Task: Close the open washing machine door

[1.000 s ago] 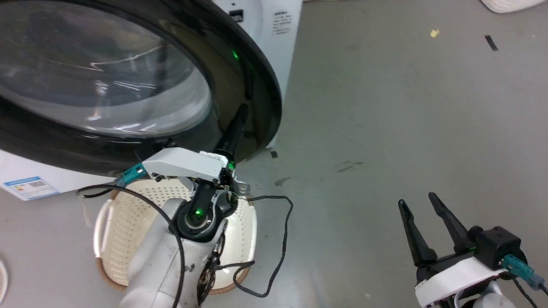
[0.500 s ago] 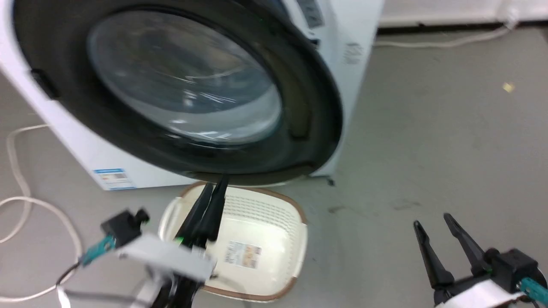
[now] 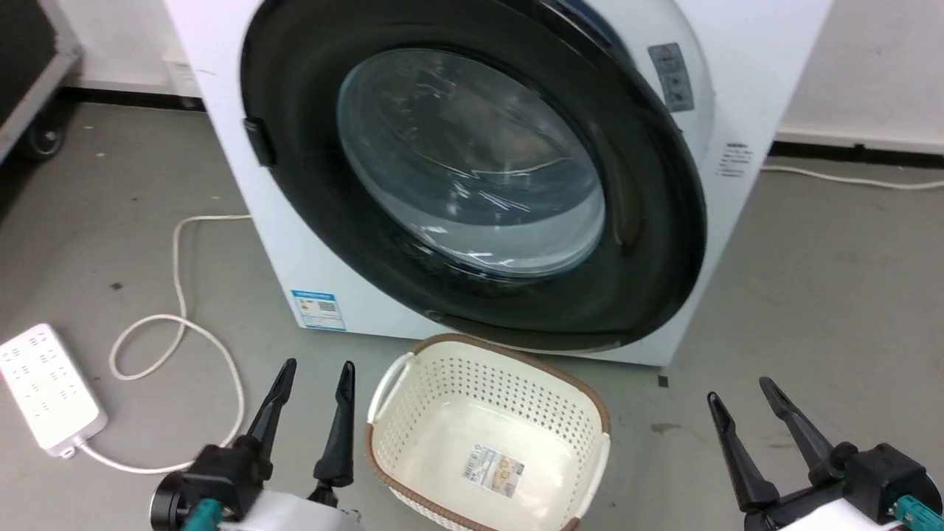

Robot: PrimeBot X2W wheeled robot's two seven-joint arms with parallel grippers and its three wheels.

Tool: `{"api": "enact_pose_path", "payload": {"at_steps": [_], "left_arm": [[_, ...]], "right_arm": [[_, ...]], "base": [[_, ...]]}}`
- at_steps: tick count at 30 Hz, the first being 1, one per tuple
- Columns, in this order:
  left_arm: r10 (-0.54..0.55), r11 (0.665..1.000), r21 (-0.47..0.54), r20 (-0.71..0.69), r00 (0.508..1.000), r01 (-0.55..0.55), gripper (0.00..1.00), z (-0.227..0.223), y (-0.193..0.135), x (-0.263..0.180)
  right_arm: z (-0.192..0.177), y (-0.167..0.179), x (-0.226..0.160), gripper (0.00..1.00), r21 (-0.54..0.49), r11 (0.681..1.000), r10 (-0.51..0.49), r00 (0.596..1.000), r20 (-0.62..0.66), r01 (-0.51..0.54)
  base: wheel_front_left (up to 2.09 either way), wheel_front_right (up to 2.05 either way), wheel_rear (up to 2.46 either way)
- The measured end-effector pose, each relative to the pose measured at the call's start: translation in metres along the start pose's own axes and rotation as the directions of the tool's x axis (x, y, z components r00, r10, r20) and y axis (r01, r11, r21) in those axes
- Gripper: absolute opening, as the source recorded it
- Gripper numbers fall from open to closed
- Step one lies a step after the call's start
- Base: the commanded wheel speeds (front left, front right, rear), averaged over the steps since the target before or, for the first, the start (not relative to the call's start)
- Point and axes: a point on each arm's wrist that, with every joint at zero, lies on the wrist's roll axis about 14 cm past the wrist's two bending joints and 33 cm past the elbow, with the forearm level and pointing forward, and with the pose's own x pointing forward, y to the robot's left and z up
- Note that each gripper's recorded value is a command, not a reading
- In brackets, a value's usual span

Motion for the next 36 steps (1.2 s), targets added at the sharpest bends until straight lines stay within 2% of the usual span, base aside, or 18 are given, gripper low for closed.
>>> {"api": "enact_pose_path", "payload": {"at_steps": [6,12,13,14,15,21,23,26,30,36], "left_arm": [[0.056,0.977,0.208,-0.025,0.998,-0.050,1.00,-0.008,0.011,-0.020],[0.092,0.968,0.236,-0.011,0.996,-0.087,1.00,-0.006,0.014,-0.025],[0.092,0.967,0.238,-0.012,0.996,-0.087,1.00,-0.006,0.013,-0.026],[0.093,0.967,0.241,-0.015,0.996,-0.087,1.00,-0.007,0.013,-0.026],[0.096,0.965,0.245,-0.017,0.995,-0.089,1.00,-0.008,0.013,-0.027],[0.105,0.964,0.249,-0.031,0.994,-0.094,1.00,-0.014,0.012,-0.020],[0.110,0.964,0.247,-0.034,0.993,-0.098,1.00,-0.016,0.012,-0.015],[0.113,0.966,0.238,-0.055,0.992,-0.097,1.00,-0.025,0.010,-0.008],[0.125,0.966,0.238,-0.078,0.989,-0.104,1.00,-0.036,0.011,0.002],[0.164,0.958,0.251,-0.098,0.982,-0.135,1.00,-0.045,0.020,0.009]], "right_arm": [[0.001,0.013,0.003,1.00,0.014,0.999,0.031,0.999,0.007,-0.032],[-0.004,0.026,0.006,1.00,0.026,0.997,0.072,0.997,-0.007,-0.071],[-0.006,0.029,0.007,0.86,0.028,0.996,0.084,0.996,-0.012,-0.084],[-0.007,0.032,0.009,0.33,0.031,0.995,0.097,0.995,-0.016,-0.096],[-0.008,0.034,0.010,0.00,0.029,0.994,0.110,0.994,-0.020,-0.110],[-0.011,0.054,0.036,0.00,0.023,0.971,0.240,0.970,-0.046,-0.239],[-0.007,0.063,0.052,0.00,0.039,0.955,0.296,0.954,-0.048,-0.295],[-0.003,0.063,0.080,0.00,-0.004,0.929,0.368,0.927,-0.071,-0.369],[-0.002,0.048,0.118,0.00,-0.015,0.919,0.390,0.916,-0.092,-0.393],[-0.014,0.020,0.165,0.00,-0.004,0.931,0.361,0.922,-0.141,-0.365]], "base": [[0.00,0.00,0.00],[0.00,0.00,0.00],[0.00,0.00,0.00],[0.00,0.00,0.00],[0.00,0.00,0.00],[0.00,0.00,0.00],[0.00,0.00,0.00],[0.00,0.00,0.00],[0.00,0.00,0.00],[0.00,0.00,0.00]]}}
